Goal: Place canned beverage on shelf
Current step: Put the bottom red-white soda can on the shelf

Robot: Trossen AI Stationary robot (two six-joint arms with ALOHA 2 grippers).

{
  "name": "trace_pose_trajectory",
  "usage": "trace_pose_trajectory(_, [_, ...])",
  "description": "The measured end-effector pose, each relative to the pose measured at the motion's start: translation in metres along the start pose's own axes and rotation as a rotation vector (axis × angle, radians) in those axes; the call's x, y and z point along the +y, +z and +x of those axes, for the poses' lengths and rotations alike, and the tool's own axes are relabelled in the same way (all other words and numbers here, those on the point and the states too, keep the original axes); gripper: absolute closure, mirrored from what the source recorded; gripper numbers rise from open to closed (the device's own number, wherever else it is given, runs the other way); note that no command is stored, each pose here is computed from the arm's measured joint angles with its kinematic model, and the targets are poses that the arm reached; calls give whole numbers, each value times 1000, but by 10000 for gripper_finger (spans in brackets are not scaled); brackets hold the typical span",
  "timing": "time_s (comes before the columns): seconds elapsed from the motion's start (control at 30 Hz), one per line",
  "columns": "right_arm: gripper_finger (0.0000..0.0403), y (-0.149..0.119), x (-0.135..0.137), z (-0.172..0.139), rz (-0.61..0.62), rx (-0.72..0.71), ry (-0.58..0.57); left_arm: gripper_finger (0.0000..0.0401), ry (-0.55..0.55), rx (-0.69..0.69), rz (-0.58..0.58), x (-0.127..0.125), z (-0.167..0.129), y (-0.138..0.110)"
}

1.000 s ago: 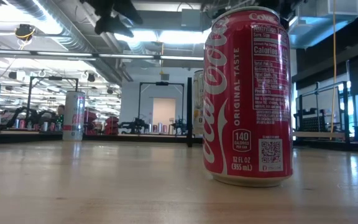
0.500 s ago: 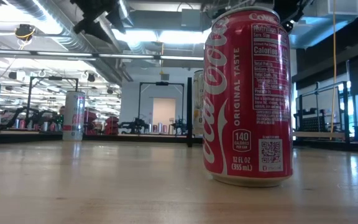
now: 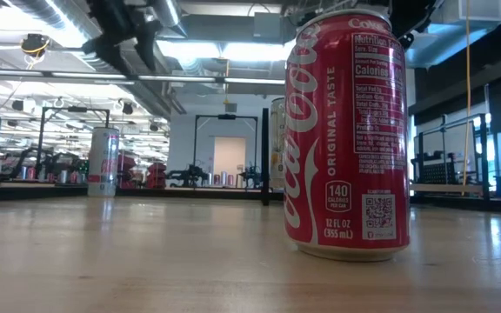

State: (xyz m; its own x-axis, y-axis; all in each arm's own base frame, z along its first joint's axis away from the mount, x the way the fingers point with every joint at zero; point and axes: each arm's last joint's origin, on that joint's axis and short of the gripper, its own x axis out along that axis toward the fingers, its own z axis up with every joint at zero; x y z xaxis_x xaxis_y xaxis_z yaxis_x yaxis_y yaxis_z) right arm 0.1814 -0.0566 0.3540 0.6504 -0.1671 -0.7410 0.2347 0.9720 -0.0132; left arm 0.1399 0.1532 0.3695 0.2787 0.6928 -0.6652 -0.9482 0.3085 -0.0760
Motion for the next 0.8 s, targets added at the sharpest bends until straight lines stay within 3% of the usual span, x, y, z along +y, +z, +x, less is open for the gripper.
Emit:
trace_pose_trajectory(0.23, [65, 0, 0, 0, -1, 0, -2, 28, 55, 47, 10, 10, 16, 4])
trace_pose_trajectory(0.47, [65, 1, 0, 0, -4, -10, -12, 25, 88, 89, 18, 9, 24, 2])
trace_pose_trajectory(0.8, [65, 4, -1, 0, -35, -35, -25, 25, 243, 278, -100, 30, 64, -2])
